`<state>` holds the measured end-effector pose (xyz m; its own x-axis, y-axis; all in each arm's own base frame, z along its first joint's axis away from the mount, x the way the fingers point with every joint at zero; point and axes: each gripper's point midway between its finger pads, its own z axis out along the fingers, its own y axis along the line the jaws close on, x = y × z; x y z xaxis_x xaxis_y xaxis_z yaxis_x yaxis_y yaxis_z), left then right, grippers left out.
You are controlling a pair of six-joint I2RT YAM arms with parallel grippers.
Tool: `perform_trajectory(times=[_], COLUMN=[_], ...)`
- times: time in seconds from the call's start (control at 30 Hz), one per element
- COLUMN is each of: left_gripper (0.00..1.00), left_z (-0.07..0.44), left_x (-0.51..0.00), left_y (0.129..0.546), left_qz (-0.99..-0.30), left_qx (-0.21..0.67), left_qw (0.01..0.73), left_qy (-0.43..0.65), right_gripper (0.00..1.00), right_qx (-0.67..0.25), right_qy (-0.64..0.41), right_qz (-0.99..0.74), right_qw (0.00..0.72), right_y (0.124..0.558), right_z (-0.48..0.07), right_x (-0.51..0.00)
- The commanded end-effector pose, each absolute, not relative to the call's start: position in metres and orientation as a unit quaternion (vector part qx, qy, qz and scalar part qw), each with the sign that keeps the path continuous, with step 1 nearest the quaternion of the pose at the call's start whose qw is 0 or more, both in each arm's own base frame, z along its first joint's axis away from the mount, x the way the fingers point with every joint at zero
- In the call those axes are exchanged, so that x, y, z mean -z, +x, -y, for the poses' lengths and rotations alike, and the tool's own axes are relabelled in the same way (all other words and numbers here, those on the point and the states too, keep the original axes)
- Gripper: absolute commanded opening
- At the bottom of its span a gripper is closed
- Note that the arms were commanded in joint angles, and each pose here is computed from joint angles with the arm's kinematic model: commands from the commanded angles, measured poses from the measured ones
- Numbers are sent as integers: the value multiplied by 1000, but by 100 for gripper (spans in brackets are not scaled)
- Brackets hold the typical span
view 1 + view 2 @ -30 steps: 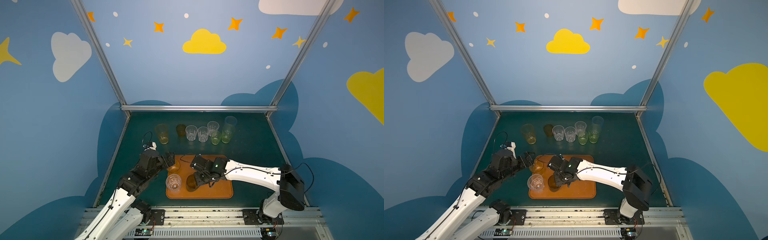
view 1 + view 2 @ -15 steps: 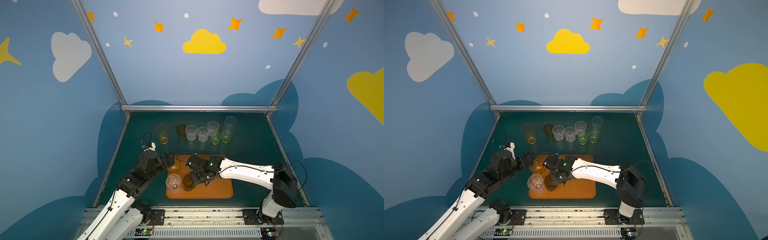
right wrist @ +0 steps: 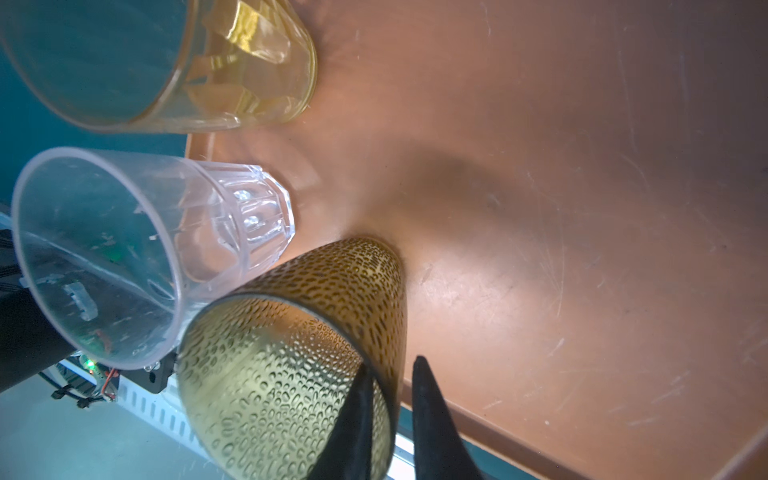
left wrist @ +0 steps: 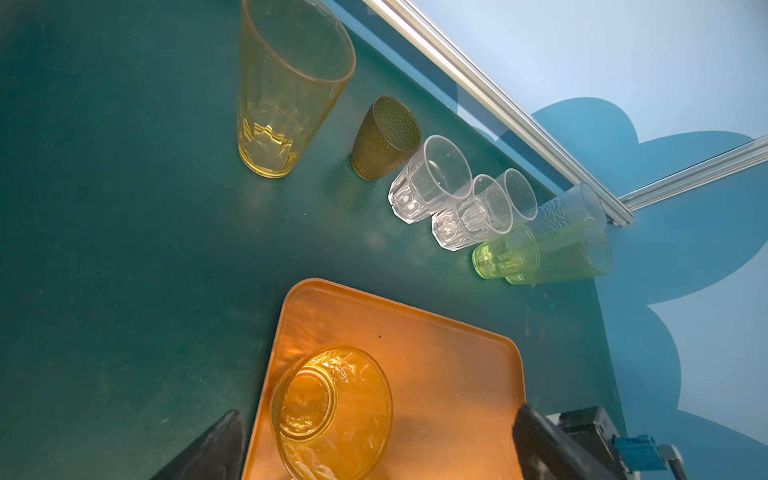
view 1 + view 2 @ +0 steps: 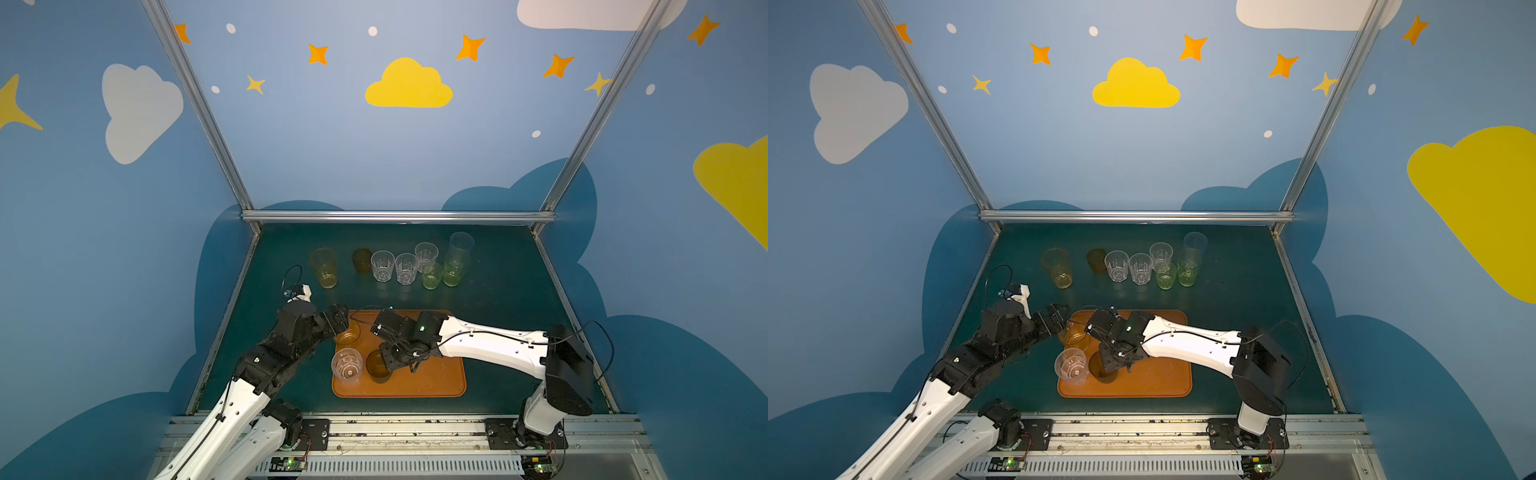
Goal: Place the glasses into the tray
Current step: 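Carry the amber dotted glass with right gripper onto the tray beside the clear glass, then set the amber dotted glass down on the tray and open right gripper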
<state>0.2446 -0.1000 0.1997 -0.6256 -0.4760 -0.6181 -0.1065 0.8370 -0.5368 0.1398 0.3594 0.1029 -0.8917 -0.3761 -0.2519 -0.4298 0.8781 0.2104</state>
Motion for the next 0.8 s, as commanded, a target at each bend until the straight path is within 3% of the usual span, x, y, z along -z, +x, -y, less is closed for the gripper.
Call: perform_trajectory(times=[0.0,0.6,0.77], left_gripper=[100,100,100], left_z=[98,97,98], left_x=[-196,-194,-196], left_y=[246,246,245], left_qz=[-872,-873,-872], left_qx=[226,226,228], left_qw=[400,397,399], left_qy=[-168,-171,-169], right_gripper=[20,20,27], right_qx=[-138,-175,-170], right_qy=[-216,-207,-194], right_qz=[-961,-958,-960], right_qw=[102,93,105], right_y=[138,137,142], right_z=[-364,-370,-363], right_x=[-110,-111,-115])
